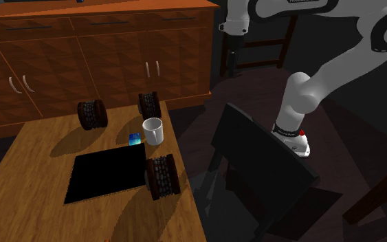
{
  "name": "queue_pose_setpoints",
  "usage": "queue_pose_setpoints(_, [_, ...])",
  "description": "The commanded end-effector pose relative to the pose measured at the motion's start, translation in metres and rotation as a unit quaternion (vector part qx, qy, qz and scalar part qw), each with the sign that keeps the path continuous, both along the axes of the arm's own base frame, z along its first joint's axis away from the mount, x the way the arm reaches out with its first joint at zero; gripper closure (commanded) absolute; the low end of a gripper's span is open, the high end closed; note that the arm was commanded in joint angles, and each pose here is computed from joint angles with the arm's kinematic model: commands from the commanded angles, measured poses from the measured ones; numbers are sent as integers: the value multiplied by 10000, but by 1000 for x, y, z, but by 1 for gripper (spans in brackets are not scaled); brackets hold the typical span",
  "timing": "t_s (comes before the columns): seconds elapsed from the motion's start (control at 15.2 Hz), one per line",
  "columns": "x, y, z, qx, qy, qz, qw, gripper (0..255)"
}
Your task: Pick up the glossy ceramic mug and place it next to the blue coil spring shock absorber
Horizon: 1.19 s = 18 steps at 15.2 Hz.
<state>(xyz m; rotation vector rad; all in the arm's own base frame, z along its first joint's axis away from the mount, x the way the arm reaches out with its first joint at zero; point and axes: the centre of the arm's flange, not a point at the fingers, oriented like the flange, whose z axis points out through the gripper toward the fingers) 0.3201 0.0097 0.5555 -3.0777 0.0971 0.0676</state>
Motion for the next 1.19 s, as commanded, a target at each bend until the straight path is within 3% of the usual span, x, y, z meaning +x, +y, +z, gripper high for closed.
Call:
queue_pose_setpoints(0.0, [0,0,0,0,0,0,10000,0])
queue_pose_setpoints(1.12, [169,116,-92,-31,-15,-113,9999,0])
